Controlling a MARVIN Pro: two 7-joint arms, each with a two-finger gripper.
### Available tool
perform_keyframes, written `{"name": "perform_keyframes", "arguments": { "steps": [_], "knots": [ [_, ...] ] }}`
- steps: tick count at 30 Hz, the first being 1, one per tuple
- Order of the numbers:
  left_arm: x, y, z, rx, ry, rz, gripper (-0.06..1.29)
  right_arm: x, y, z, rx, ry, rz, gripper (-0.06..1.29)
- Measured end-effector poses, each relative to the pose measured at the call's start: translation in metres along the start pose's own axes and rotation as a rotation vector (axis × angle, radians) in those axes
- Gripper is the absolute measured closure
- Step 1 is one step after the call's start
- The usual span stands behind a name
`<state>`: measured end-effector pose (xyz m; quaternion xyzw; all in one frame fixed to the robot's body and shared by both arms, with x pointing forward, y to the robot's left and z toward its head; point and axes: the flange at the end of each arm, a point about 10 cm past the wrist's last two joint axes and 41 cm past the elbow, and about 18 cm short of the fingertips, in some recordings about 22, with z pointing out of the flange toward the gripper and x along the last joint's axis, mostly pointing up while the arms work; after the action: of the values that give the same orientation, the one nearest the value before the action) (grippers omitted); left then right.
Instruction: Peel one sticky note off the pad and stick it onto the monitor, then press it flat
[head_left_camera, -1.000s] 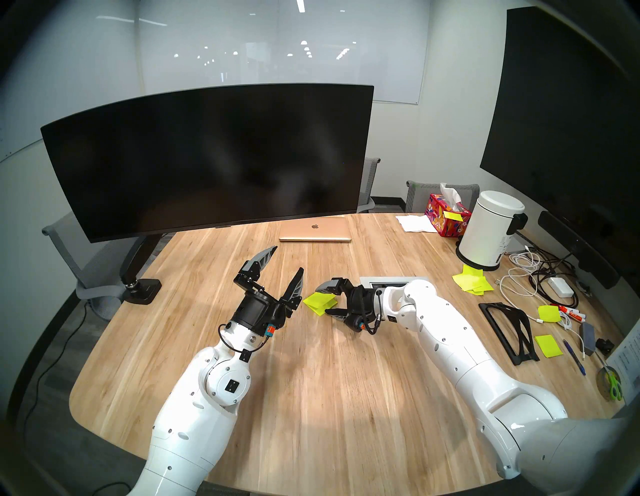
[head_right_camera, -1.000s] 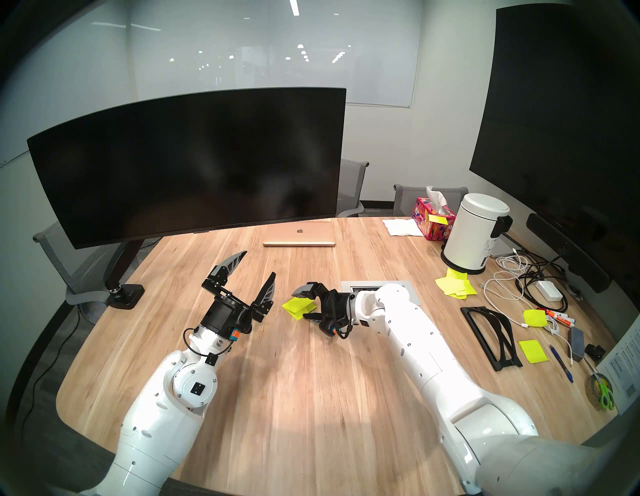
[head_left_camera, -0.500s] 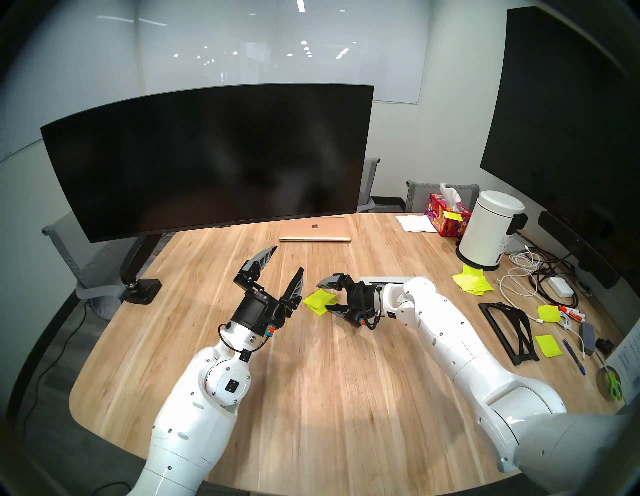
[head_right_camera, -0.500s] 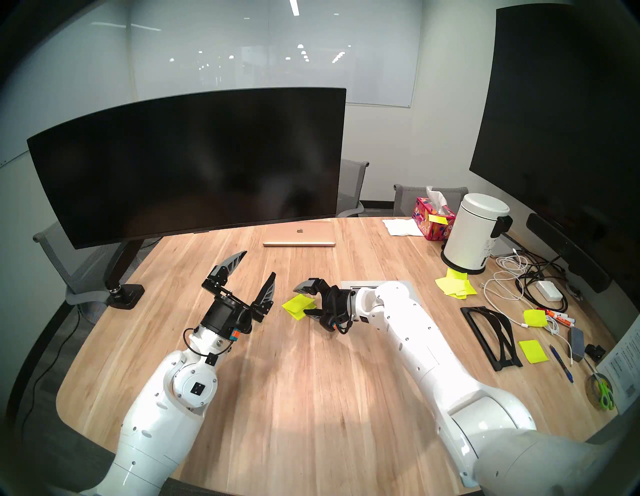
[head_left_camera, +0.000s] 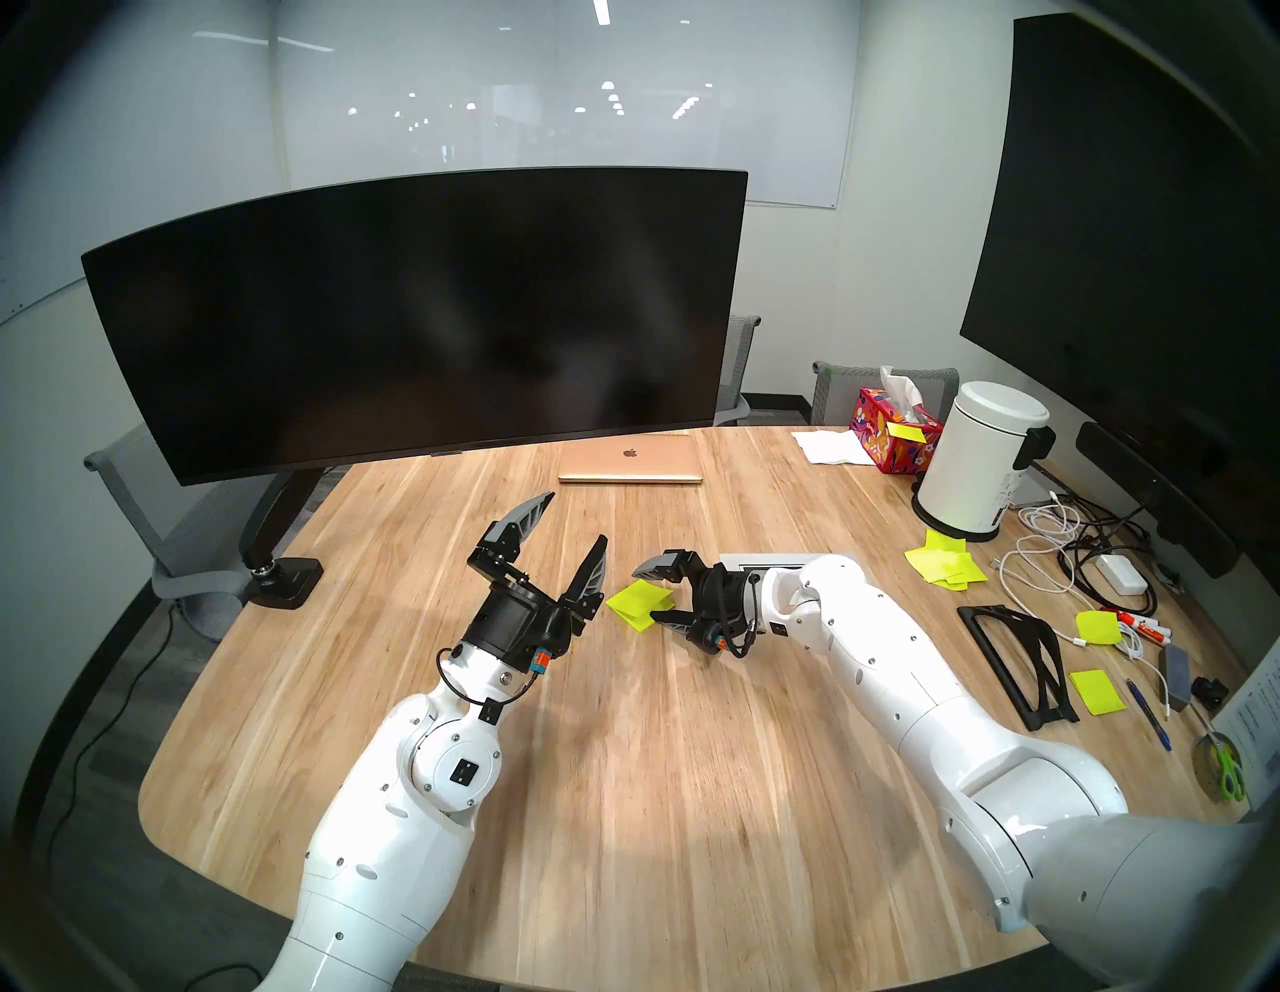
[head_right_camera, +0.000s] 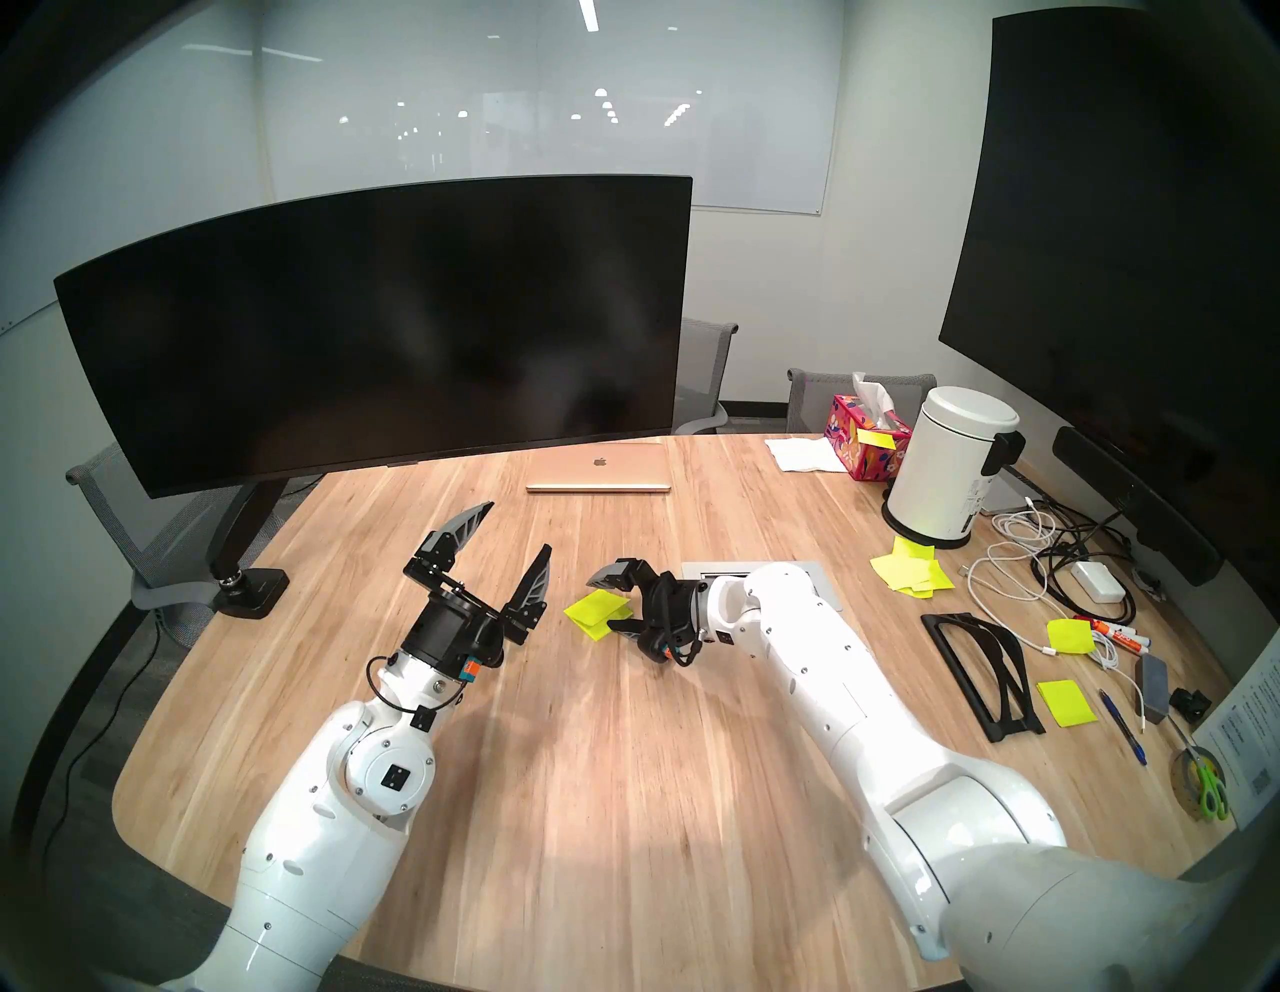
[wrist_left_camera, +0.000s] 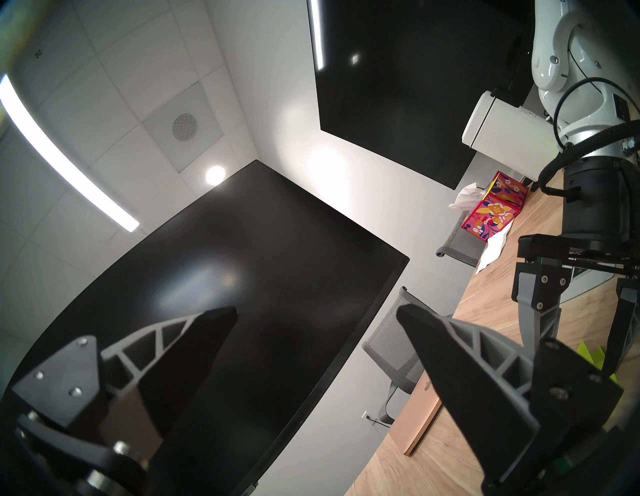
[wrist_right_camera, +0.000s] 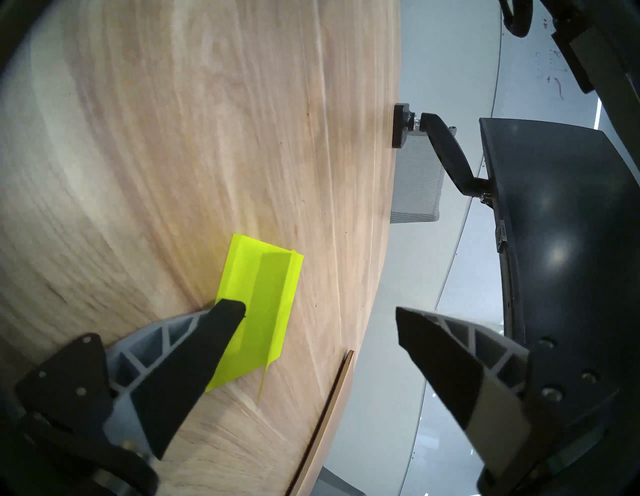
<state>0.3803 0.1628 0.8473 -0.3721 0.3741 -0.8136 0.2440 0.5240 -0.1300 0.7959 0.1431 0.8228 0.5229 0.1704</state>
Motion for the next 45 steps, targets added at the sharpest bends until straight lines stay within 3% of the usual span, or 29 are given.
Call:
{"name": "perform_keyframes", "arguments": {
  "steps": [45],
  "knots": [
    [0.0,0.0,0.0,0.0,0.0,0.0,-0.03,-0.01,0.012,0.014,-0.047,0.009,-0.005,0.0]
  ]
}}
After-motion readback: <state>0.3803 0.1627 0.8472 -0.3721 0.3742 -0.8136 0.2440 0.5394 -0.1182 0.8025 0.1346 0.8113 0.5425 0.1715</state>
